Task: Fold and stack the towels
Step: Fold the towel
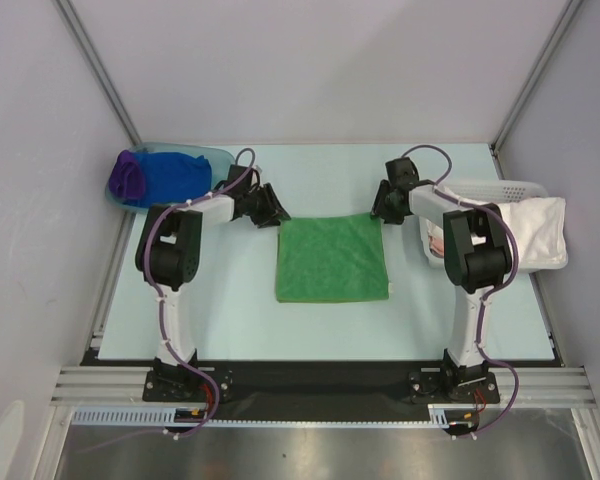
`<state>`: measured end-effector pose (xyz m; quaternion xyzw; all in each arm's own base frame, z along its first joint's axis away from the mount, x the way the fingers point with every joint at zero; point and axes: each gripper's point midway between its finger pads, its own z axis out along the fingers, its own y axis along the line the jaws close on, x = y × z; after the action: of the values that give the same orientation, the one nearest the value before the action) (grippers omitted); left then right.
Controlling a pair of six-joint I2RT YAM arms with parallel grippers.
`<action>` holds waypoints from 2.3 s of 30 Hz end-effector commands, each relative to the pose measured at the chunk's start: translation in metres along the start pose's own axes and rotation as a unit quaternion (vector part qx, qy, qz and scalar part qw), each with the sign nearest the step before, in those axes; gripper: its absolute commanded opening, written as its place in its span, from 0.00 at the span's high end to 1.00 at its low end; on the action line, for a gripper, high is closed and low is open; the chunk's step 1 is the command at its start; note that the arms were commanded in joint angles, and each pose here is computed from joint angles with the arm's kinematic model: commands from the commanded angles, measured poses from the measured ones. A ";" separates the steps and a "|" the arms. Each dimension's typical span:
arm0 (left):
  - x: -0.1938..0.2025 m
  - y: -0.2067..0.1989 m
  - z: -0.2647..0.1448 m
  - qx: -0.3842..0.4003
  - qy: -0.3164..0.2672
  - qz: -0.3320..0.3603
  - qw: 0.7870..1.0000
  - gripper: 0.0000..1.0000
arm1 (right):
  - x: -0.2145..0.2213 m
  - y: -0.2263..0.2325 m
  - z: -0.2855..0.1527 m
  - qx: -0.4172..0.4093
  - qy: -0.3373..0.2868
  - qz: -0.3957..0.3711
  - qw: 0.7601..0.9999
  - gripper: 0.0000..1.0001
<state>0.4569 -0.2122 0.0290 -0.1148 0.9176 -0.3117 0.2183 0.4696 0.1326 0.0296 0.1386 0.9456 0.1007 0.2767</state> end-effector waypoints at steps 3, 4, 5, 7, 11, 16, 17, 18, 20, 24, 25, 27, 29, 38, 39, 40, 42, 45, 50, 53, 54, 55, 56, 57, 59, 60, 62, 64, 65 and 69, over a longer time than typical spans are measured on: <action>-0.014 -0.009 0.004 0.016 -0.017 0.005 1.000 0.58 | -0.021 0.013 0.009 -0.014 -0.025 0.008 1.000 0.53; -0.015 -0.009 0.005 0.016 -0.017 0.005 1.000 0.59 | -0.022 0.015 0.009 -0.016 -0.027 0.008 0.999 0.53; -0.014 -0.008 0.005 0.017 -0.015 0.003 1.000 0.61 | -0.023 0.017 0.008 -0.018 -0.028 0.010 0.999 0.53; -0.017 -0.010 0.005 0.019 -0.019 0.003 1.000 0.66 | -0.023 0.019 0.007 -0.021 -0.035 0.009 0.999 0.53; -0.023 -0.011 0.003 0.019 -0.026 0.004 0.999 0.80 | -0.031 0.025 0.005 -0.026 -0.046 0.010 0.999 0.52; -0.041 -0.013 -0.005 0.000 -0.049 0.026 0.998 0.89 | -0.031 0.026 0.008 -0.027 -0.047 0.009 0.998 0.56; -0.044 -0.013 -0.006 -0.004 -0.052 0.035 0.998 0.90 | -0.032 0.026 0.009 -0.026 -0.049 0.010 0.998 0.60; -0.046 -0.012 -0.007 -0.008 -0.055 0.039 0.998 0.90 | -0.031 0.026 0.011 -0.026 -0.047 0.010 0.999 0.62; -0.055 -0.011 -0.012 -0.021 -0.071 0.054 0.996 0.91 | -0.032 0.023 0.012 -0.019 -0.049 0.010 0.999 0.69; -0.065 -0.007 -0.020 -0.047 -0.093 0.077 0.992 0.93 | -0.035 0.021 0.012 -0.019 -0.053 0.013 0.998 0.82; -0.065 -0.006 -0.021 -0.050 -0.093 0.081 0.991 0.93 | -0.037 0.022 0.009 -0.020 -0.057 0.013 0.998 0.84; -0.064 0.004 -0.021 -0.071 -0.093 0.084 0.990 0.95 | -0.042 0.023 0.007 -0.023 -0.066 0.013 0.997 0.89; -0.062 0.011 -0.018 -0.081 -0.092 0.084 0.989 0.95 | -0.046 0.023 0.003 -0.021 -0.076 0.013 0.997 0.89; -0.071 0.006 -0.020 -0.072 -0.115 0.091 0.987 0.45 | -0.050 0.024 0.001 -0.026 -0.085 0.008 0.996 0.65; -0.070 0.009 -0.021 -0.080 -0.113 0.090 0.986 0.44 | -0.051 0.025 0.001 -0.025 -0.087 0.007 0.996 0.64; -0.075 0.012 -0.022 -0.095 -0.119 0.088 0.984 0.44 | -0.052 0.023 0.001 -0.022 -0.089 0.005 0.996 0.62; -0.074 0.014 -0.021 -0.099 -0.112 0.087 0.985 0.45 | -0.053 0.024 0.001 -0.022 -0.089 0.005 0.996 0.61; -0.071 0.015 -0.015 -0.096 -0.102 0.083 0.987 0.48 | -0.055 0.027 0.005 -0.028 -0.086 0.003 0.996 0.60; -0.063 0.008 -0.004 -0.060 -0.086 0.076 0.992 0.48 | -0.052 0.036 0.012 -0.039 -0.078 -0.001 0.996 0.60; -0.060 0.004 0.001 -0.044 -0.079 0.072 0.993 0.50 | -0.048 0.037 0.019 -0.037 -0.069 -0.001 0.997 0.60; -0.055 0.005 0.005 -0.037 -0.068 0.069 0.995 0.51 | -0.047 0.038 0.019 -0.038 -0.068 -0.004 0.997 0.60; -0.054 0.006 0.006 -0.037 -0.063 0.065 0.995 0.51 | -0.045 0.037 0.020 -0.034 -0.067 -0.005 0.997 0.60; -0.051 0.007 0.008 -0.038 -0.059 0.063 0.995 0.51 | -0.044 0.035 0.022 -0.032 -0.065 -0.005 0.997 0.60; -0.049 0.009 0.009 -0.038 -0.055 0.061 0.996 0.51 | -0.043 0.037 0.021 -0.033 -0.063 -0.008 0.997 0.60; -0.045 0.011 0.011 -0.039 -0.050 0.059 0.996 0.51 | -0.038 0.036 0.023 -0.029 -0.057 -0.009 0.998 0.60; -0.041 0.012 0.011 -0.039 -0.044 0.058 0.997 0.51 | -0.037 0.036 0.022 -0.027 -0.056 -0.012 0.998 0.60; -0.038 0.011 0.010 -0.032 -0.044 0.057 0.997 0.51 | -0.034 0.036 0.022 -0.027 -0.056 -0.014 0.998 0.60; -0.037 0.011 0.012 -0.028 -0.042 0.056 0.997 0.53 | -0.034 0.037 0.021 -0.025 -0.058 -0.015 0.998 0.60; -0.035 0.012 0.014 -0.026 -0.038 0.055 0.997 0.56 | -0.032 0.036 0.022 -0.022 -0.053 -0.016 0.998 0.61; -0.033 0.013 0.016 -0.025 -0.036 0.055 0.998 0.65 | -0.030 0.035 0.019 -0.013 -0.051 -0.019 0.998 0.62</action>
<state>0.4936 -0.1969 0.0268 -0.0786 0.9233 -0.2602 0.2714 0.5082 0.1586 0.0289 0.1309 0.9322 0.1129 0.3179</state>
